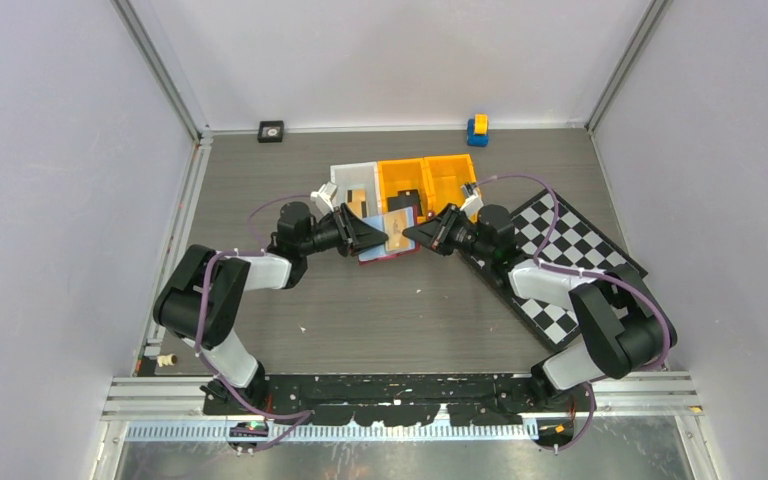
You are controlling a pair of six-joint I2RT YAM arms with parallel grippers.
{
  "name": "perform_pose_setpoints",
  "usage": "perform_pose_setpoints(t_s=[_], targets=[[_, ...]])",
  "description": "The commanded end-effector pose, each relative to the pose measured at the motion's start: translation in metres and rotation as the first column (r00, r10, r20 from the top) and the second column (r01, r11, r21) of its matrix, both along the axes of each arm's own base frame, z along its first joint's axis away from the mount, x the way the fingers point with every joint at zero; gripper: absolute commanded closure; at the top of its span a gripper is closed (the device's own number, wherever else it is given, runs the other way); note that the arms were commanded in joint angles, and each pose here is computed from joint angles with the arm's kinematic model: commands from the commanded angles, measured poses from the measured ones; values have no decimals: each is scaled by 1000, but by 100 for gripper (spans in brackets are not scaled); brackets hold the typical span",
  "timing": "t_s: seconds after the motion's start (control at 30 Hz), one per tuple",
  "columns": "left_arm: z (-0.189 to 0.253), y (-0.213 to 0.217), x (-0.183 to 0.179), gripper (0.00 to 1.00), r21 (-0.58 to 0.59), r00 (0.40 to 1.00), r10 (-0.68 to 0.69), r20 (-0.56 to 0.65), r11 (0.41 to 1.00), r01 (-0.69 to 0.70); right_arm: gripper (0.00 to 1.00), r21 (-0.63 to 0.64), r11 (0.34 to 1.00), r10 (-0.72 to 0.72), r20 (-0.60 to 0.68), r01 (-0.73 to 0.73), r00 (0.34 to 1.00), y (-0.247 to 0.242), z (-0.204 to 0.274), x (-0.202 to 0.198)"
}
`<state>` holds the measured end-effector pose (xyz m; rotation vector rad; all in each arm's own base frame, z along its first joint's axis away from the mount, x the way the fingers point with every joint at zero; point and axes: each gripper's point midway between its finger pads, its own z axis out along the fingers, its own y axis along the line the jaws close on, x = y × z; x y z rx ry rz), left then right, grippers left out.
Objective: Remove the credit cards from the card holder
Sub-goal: Remove the credit card from the card holder.
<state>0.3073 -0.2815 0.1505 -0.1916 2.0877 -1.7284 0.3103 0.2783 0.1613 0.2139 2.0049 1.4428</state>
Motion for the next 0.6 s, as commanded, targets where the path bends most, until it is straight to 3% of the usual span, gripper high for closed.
perform_pose_setpoints(t_s=[0.0,0.1,0.27,0.57], targets=[[5,-5,1,70,14,999,-31,29,999,30,99,62,997,40,63,-44,997,8,21,-3],[10,-6,-1,72,-5,998,-40,44,999,40,99,58,997,40,60,-44,997,8,20,-3],[33,-8,-4,85,-74,992,-56,113,995,64,99,20,999,27,42,-28,999,6,12,0],[46,-6,-8,88,-76,984,-56,170,995,70,100,-37,999,22,-7,-22,1000,7,-6,6]])
